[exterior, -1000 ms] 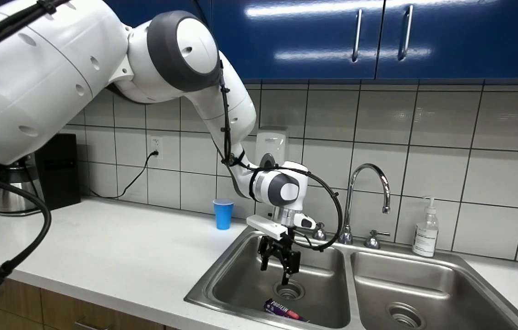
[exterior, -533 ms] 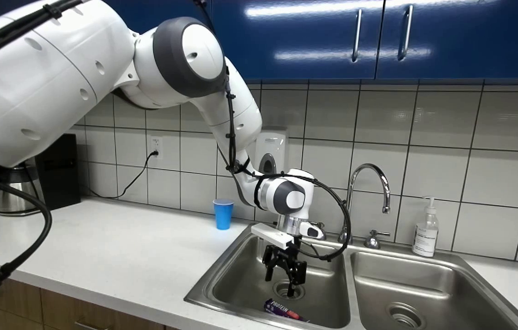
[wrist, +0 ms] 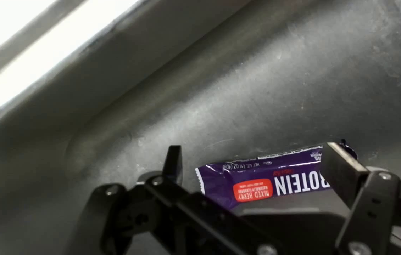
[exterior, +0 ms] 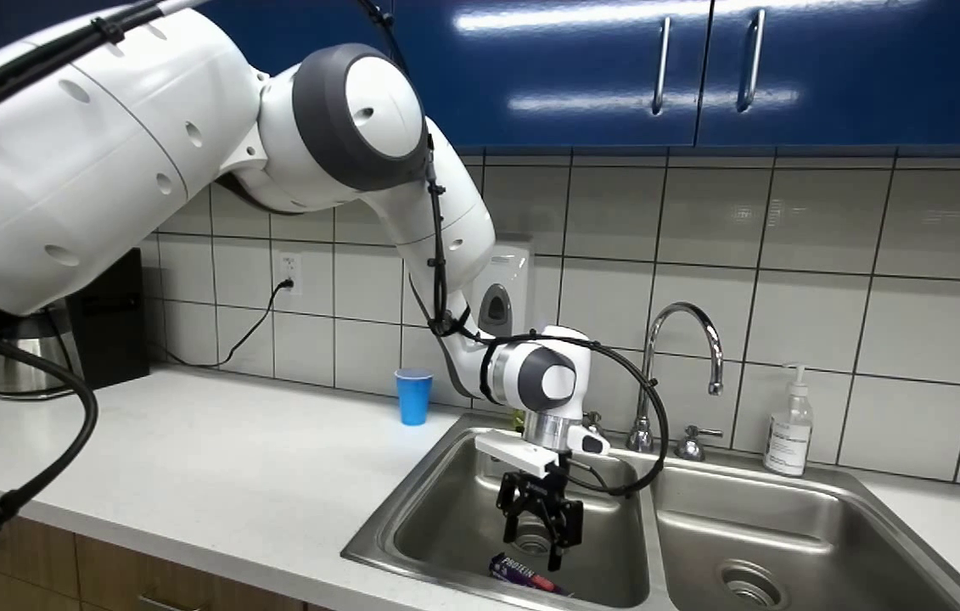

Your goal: Remove the lunch bar from the sink and put it on the countertop

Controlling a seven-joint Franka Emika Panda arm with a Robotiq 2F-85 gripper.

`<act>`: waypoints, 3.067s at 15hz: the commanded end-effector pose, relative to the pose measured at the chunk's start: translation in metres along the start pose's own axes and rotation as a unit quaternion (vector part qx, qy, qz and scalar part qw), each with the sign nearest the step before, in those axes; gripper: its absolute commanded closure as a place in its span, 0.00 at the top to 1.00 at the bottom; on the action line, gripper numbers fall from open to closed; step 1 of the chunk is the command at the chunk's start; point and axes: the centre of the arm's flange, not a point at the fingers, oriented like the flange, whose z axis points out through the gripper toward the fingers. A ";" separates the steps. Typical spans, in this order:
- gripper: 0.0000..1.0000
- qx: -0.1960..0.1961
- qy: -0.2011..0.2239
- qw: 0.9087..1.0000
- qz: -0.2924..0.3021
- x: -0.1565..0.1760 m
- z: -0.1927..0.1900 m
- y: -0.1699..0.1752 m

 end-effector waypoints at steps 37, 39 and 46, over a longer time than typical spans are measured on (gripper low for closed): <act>1.00 0.001 0.034 0.999 0.008 0.032 0.030 -0.024; 1.00 0.029 0.032 0.998 0.052 0.026 0.033 -0.028; 1.00 0.101 0.047 0.973 0.204 0.021 0.044 -0.033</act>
